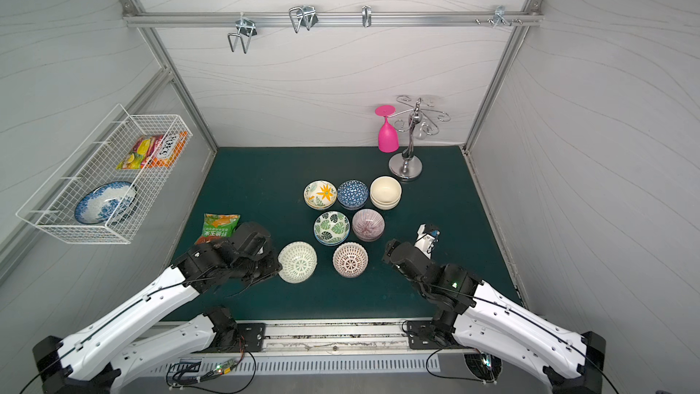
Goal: Stack the bowls
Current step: Pick up the bowl from the center of the board, then place the bowl on the bowl.
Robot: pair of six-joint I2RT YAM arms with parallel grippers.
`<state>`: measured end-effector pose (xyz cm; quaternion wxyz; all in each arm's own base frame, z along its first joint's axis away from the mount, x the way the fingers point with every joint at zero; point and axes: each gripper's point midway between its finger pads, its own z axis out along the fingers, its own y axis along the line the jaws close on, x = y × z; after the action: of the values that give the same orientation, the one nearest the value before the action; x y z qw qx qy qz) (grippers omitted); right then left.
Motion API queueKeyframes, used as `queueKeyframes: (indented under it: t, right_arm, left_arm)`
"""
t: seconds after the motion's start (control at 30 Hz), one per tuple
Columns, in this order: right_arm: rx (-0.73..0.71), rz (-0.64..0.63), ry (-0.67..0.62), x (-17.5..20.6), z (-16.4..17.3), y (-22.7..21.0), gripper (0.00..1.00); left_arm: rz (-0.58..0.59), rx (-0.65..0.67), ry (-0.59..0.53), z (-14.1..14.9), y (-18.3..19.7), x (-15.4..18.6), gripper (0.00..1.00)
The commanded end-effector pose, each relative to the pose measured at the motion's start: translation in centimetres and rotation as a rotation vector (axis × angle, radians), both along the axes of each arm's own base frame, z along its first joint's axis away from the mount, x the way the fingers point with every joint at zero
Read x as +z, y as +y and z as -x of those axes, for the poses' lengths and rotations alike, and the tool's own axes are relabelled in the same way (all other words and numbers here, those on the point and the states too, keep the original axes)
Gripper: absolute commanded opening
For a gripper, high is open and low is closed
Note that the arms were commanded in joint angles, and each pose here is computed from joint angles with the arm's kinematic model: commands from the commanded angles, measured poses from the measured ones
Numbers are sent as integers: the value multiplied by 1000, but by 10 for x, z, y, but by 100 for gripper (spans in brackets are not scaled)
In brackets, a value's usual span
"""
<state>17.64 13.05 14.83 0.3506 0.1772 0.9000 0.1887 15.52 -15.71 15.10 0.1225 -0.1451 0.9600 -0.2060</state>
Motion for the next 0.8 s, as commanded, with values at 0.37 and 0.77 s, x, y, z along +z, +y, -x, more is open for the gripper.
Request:
queueKeyframes:
  t: [0.37, 0.77]
  right_arm:
    - [-32, 7, -30, 3, -3, -6, 99]
    - [-21, -5, -31, 2, -5, -4, 99]
  left_arm:
    - [97, -207, -76, -62, -133, 18, 0]
    - [64, -225, -33, -67, -152, -21, 0]
